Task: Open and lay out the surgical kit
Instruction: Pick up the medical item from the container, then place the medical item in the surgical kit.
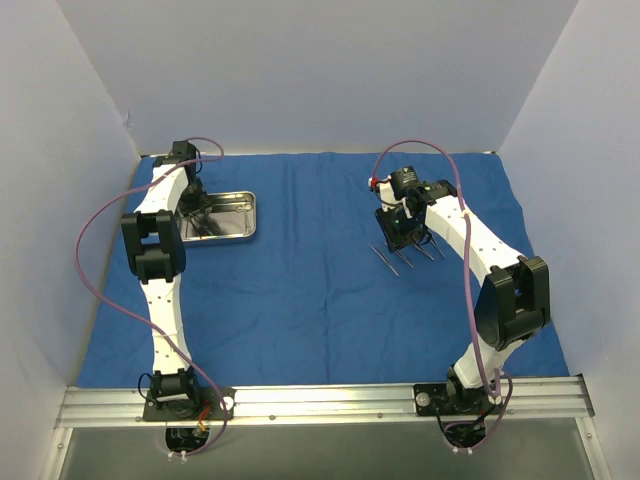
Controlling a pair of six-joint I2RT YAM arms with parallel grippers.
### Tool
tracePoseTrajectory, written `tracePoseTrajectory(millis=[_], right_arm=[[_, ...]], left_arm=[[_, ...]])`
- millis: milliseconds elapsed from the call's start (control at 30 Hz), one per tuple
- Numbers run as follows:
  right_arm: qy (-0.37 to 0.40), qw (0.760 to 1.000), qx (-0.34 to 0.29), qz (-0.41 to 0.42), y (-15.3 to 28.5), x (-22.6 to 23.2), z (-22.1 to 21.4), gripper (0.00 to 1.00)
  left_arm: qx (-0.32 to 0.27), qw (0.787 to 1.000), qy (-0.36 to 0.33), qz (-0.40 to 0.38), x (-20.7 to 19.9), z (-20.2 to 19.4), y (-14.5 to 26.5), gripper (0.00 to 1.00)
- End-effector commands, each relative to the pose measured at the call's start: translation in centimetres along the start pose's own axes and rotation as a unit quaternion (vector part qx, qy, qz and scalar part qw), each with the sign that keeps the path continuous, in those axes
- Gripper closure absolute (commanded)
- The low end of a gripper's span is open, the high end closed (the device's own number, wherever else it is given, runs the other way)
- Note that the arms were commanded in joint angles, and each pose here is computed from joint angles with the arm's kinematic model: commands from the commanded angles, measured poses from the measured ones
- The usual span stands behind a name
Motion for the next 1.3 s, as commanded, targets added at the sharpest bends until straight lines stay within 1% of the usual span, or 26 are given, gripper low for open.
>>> tracePoseTrajectory(millis=[0,67,167,300,333,367,400,433,467,600,633,700,733,800,833,900,967,1067,1100,1133,1167,1200,1233,1267], right_arm=[[-0.007,1.000,-0.005,0.001,1.5,0.3,-0.5,0.76],[-0.006,1.000,-0.003,0.002,1.6,0.4,-0.7,0.76],[-0.007,1.000,-0.002,0.002,1.7,0.4,-0.9,0.76],[-0.007,1.000,-0.005,0.000,2.0,0.4,-0.8,0.77],[-0.005,1.000,-0.005,0.000,2.0,0.4,-0.8,0.77],[-0.005,1.000,-0.006,-0.001,2.1,0.4,-0.8,0.77],[-0.004,1.000,-0.007,-0.001,2.1,0.3,-0.7,0.77],[-0.004,1.000,-0.007,-0.003,2.1,0.2,-0.6,0.77],[-0.003,1.000,-0.008,-0.002,2.1,0.2,-0.5,0.77],[0.000,1.000,-0.017,-0.001,2.0,0.2,0.2,0.77],[0.000,1.000,-0.021,0.002,2.0,0.2,0.4,0.77],[0.001,1.000,-0.027,0.003,1.9,0.3,0.8,0.77],[0.002,1.000,-0.028,0.005,1.8,0.4,0.9,0.77],[0.006,0.999,-0.032,0.007,1.7,0.5,1.3,0.77],[0.006,0.999,-0.034,0.007,1.7,0.6,1.4,0.77],[0.007,0.999,-0.038,0.009,1.6,0.6,1.8,0.78],[0.008,0.999,-0.046,0.012,1.5,0.6,2.3,0.78],[0.012,0.996,-0.086,0.029,2.1,0.9,4.3,0.78],[0.014,0.993,-0.114,0.035,2.5,1.0,5.7,0.78],[0.016,0.988,-0.140,0.062,3.0,1.8,6.7,0.77],[0.016,0.985,-0.158,0.072,3.4,2.1,7.5,0.77],[0.017,0.979,-0.186,0.079,3.8,2.3,8.9,0.77],[0.009,0.973,-0.206,0.105,4.3,3.1,9.7,0.76],[0.003,0.969,-0.220,0.113,4.6,3.4,10.3,0.76]], left_arm=[[-0.002,1.000,0.000,0.011,0.5,0.5,-0.7,0.49],[0.004,1.000,-0.005,0.016,0.6,0.1,-1.4,0.51],[0.014,1.000,-0.008,0.019,0.8,-0.4,-2.1,0.58],[0.016,1.000,-0.012,0.008,0.7,-0.3,-2.1,0.75],[0.016,1.000,-0.012,0.006,0.8,-0.3,-2.0,0.83],[0.015,1.000,-0.011,0.002,0.7,-0.1,-1.8,0.89],[0.014,1.000,-0.010,-0.002,0.7,0.0,-1.6,0.91],[0.007,1.000,-0.009,-0.005,0.8,0.5,-0.8,0.96],[0.002,1.000,-0.008,-0.008,0.8,0.8,-0.3,0.98],[-0.020,0.999,-0.003,-0.041,0.3,2.1,2.9,0.98],[-0.027,0.998,-0.001,-0.056,0.0,2.6,4.5,0.98],[-0.032,0.997,0.001,-0.072,-0.3,2.8,5.9,0.98],[-0.042,0.995,0.004,-0.092,-0.7,3.1,7.8,0.98],[-0.044,0.993,0.009,-0.107,-0.8,3.1,9.1,0.98],[-0.054,0.991,0.011,-0.119,-0.9,3.4,10.7,0.98],[-0.052,0.989,0.010,-0.139,-1.2,3.1,12.0,0.98],[-0.058,0.983,0.003,-0.174,-1.8,3.1,14.3,0.98],[-0.033,0.966,-0.021,-0.257,-3.6,1.6,16.9,0.98],[-0.001,0.949,-0.037,-0.313,-5.0,0.2,18.2,0.98],[0.019,0.939,-0.046,-0.341,-5.4,-1.2,18.9,0.98],[0.023,0.928,-0.052,-0.369,-6.2,-1.8,19.7,0.98],[0.053,0.908,-0.060,-0.411,-7.2,-3.4,20.8,0.98],[0.069,0.900,-0.075,-0.424,-7.6,-5.5,21.6,0.98],[0.071,0.896,-0.087,-0.430,-8.0,-6.6,22.2,0.98]])
Point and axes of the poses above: each gripper's point midway between its finger pads, its own y axis back along the fingers, its own x axis along the line the jaws close on, z = x × y, the point moved 1 cm from there along y, back along the fingers, and after that the axes turned 15 degrees about y, right-handed, at the moved point
